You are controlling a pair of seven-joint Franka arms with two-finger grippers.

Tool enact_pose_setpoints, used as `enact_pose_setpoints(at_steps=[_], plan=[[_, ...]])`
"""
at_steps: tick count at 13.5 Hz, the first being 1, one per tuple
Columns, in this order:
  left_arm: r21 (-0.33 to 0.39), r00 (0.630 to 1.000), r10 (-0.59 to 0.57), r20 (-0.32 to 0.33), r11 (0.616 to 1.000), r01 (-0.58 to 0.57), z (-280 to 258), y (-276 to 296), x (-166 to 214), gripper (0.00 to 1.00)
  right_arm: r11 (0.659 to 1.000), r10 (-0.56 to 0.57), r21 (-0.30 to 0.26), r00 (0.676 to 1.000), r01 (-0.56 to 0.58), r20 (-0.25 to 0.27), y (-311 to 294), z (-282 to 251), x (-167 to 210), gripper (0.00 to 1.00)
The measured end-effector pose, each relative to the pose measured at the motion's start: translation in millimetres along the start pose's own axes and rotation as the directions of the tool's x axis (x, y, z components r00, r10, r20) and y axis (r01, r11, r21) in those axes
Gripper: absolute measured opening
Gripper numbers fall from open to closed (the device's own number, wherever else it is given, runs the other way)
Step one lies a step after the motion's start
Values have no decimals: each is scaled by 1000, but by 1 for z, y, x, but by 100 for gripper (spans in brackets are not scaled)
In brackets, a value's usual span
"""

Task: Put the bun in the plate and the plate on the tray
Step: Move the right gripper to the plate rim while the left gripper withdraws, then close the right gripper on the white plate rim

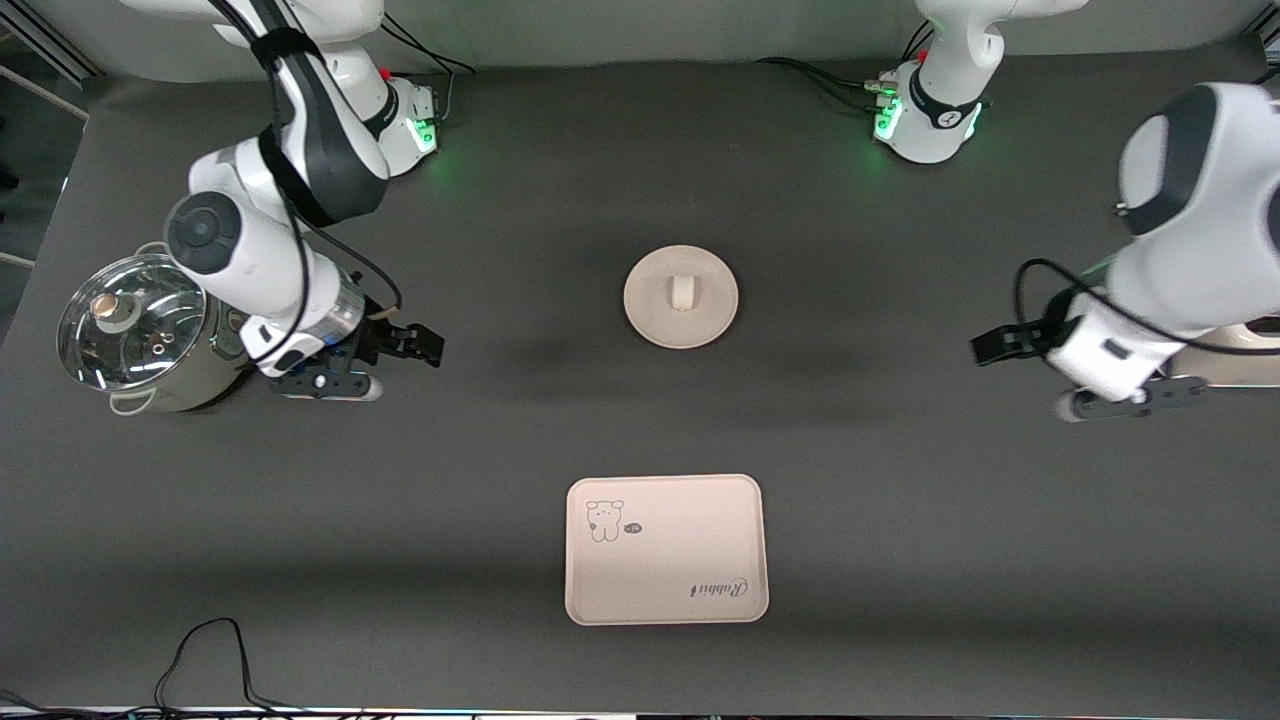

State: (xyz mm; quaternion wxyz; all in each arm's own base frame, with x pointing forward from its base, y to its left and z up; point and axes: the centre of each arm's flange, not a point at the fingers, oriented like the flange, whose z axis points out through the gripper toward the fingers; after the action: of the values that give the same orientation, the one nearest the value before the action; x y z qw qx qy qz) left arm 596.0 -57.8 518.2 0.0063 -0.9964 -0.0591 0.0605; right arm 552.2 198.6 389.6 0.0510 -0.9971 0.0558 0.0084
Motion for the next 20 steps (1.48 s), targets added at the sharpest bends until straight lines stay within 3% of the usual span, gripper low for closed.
enact_pose_setpoints(at_steps=[2, 6, 9, 16, 20], plan=[[11, 1000, -12, 0, 1000, 12, -13, -33, -5, 100, 1000, -9, 24, 1000, 9, -12, -38, 29, -9, 100], [22, 1000, -28, -12, 999, 28, -35, -50, -25, 100, 998, -32, -46, 999, 32, -14, -124, 100, -64, 98], [29, 999, -44, -11, 999, 44, -40, -61, -29, 100, 998, -35, -43, 999, 35, -2, -166, 140, -104, 96], [24, 998, -56, -11, 998, 56, -40, -77, -27, 100, 997, -44, -69, 999, 42, -22, -218, 198, -180, 90], [21, 998, -55, -27, 998, 56, -45, -77, -26, 100, 995, -57, -78, 998, 56, -9, -224, 229, -201, 85]])
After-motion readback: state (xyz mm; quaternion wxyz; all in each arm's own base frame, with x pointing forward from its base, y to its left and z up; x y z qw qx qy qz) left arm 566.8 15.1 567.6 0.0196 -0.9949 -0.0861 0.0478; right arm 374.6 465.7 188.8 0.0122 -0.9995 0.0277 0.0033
